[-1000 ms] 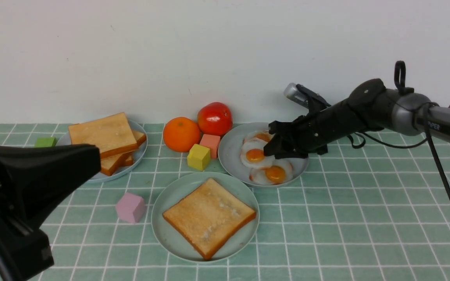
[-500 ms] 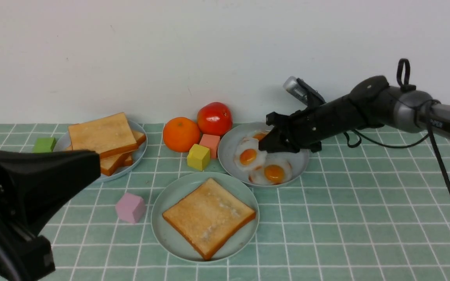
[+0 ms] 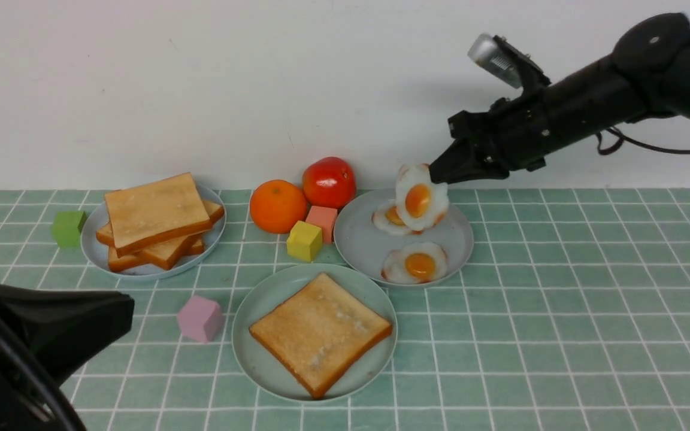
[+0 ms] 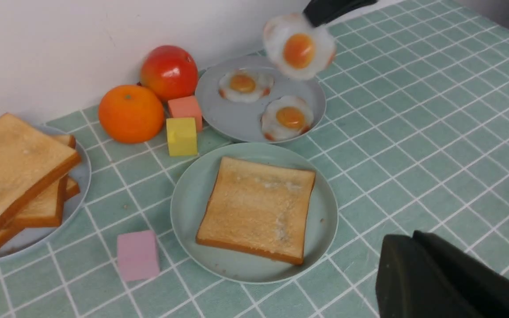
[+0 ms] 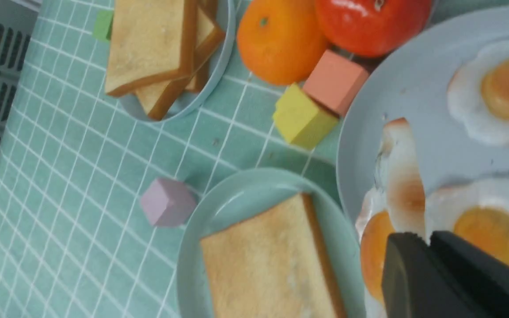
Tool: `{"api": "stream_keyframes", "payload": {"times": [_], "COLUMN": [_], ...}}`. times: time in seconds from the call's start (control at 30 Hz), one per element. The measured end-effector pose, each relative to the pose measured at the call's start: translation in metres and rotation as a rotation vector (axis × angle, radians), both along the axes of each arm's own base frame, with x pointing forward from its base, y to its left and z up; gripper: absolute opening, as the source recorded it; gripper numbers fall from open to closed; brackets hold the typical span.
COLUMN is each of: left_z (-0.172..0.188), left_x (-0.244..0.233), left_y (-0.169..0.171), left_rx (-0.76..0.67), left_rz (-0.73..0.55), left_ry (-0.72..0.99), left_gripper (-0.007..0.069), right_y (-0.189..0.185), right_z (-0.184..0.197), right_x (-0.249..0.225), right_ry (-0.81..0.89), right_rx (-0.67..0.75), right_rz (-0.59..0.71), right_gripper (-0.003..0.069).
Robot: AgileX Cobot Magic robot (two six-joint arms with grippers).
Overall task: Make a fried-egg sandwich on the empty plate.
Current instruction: Use the right arm to place the fried egg on the slice of bread in the middle
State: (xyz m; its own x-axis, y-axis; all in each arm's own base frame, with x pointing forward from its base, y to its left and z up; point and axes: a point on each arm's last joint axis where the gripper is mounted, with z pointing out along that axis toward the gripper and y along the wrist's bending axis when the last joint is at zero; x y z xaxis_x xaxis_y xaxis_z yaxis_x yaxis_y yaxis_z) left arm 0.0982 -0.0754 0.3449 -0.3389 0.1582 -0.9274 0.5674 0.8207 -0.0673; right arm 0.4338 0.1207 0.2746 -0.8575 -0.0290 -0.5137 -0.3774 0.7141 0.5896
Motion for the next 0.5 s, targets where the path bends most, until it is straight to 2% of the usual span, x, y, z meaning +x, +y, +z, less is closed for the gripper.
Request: {"api": "stream_keyframes", "payload": {"times": [0.23, 0.3, 0.33, 0.5], "left_z": [-0.001, -0.002, -0.002, -0.002], "left_x": [0.001, 0.001, 0.001, 0.001], "left_y": [0.002, 0.003, 0.003, 0.003], "left_rx": [0.041, 0.052, 0.053, 0.058], "left_rz": [0.009, 0.011, 0.011, 0.012], "left_ry": [-0.01, -0.008, -0.008, -0.009], "left_gripper": [0.0022, 0.0022, 0.0023, 0.0027], "right_y": [0.016, 0.039, 0.04, 0.088], "right_z": [-0.005, -0.016, -0.016, -0.037], "right_x": [-0.034, -0.05, -0.049, -0.068], "right_ry": [0.05, 0.085, 0.085, 0.094], "right_rx": [0.059, 0.104, 0.109, 0.137], "right_rz": [0.058, 0.114, 0.111, 0.158], "right_gripper": [0.0045, 0.0045, 0.0045, 0.0045]}}
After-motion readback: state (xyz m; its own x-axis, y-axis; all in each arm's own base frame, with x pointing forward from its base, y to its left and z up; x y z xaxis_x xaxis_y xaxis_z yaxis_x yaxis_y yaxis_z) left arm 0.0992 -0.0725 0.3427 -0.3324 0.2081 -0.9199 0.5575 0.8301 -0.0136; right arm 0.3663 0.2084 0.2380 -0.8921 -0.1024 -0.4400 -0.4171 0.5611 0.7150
